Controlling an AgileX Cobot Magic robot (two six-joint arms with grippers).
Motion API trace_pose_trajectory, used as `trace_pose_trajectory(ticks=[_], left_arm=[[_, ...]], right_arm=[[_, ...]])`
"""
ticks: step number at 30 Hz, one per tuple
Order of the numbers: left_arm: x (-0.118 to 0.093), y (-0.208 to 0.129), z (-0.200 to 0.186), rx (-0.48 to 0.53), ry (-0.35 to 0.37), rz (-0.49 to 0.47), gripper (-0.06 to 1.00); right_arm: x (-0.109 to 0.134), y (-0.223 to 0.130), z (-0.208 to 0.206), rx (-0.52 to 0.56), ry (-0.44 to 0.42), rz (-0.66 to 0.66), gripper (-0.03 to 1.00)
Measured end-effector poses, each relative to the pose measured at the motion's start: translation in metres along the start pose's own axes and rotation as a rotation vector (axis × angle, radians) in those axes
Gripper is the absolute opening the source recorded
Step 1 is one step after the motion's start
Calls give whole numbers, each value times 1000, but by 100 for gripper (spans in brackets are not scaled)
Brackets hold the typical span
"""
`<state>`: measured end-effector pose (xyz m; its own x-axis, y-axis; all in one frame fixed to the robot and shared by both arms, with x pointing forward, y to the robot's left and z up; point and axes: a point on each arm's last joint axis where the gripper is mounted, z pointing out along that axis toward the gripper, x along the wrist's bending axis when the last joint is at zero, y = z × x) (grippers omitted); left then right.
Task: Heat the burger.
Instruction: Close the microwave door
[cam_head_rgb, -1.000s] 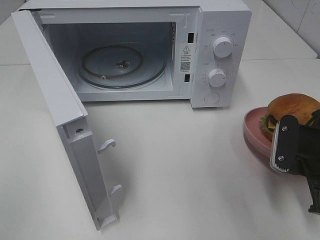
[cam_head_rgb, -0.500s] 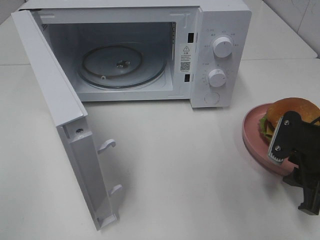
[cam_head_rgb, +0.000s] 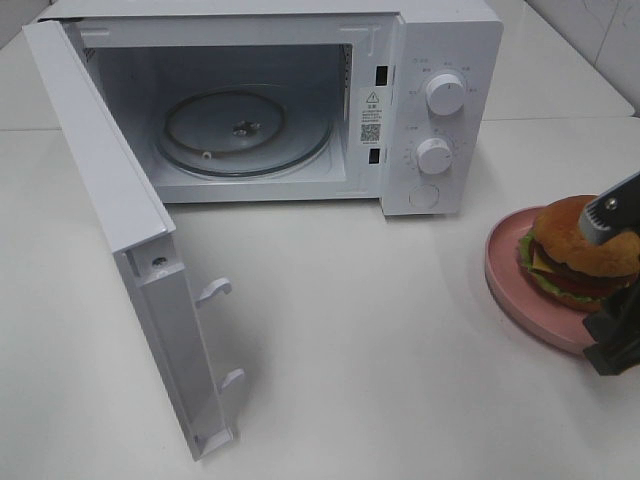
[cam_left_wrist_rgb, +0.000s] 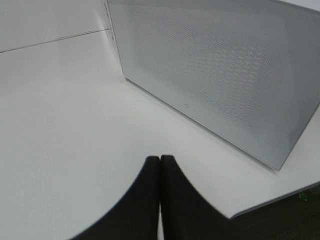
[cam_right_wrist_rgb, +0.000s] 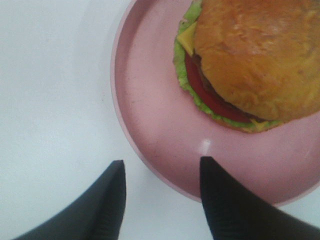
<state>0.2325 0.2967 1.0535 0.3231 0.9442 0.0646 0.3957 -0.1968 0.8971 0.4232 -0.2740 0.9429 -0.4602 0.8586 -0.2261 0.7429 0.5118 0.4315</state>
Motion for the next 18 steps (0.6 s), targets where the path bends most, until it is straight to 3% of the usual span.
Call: trace_pose_trajectory(ticks=[1, 3, 4, 5, 7, 12, 18], left_arm=[[0, 0, 0, 0, 0, 0, 0], [0, 0, 0, 0, 0, 0, 0], [0, 0, 0, 0, 0, 0, 0], [0, 0, 0, 0, 0, 0, 0], [0, 0, 0, 0, 0, 0, 0], [0, 0, 0, 0, 0, 0, 0], [0, 0, 0, 0, 0, 0, 0]], right_arm=[[0, 2, -6, -8, 5, 114, 47], [-1, 3, -8, -8, 7, 165, 47], [-2, 6, -16, 12, 16, 284, 51], [-2, 6, -16, 12, 16, 284, 51], [-6, 12, -29, 85, 26, 402, 57], [-5, 11, -58, 205, 60, 477, 65], [3, -1, -91, 177, 101, 504, 67]])
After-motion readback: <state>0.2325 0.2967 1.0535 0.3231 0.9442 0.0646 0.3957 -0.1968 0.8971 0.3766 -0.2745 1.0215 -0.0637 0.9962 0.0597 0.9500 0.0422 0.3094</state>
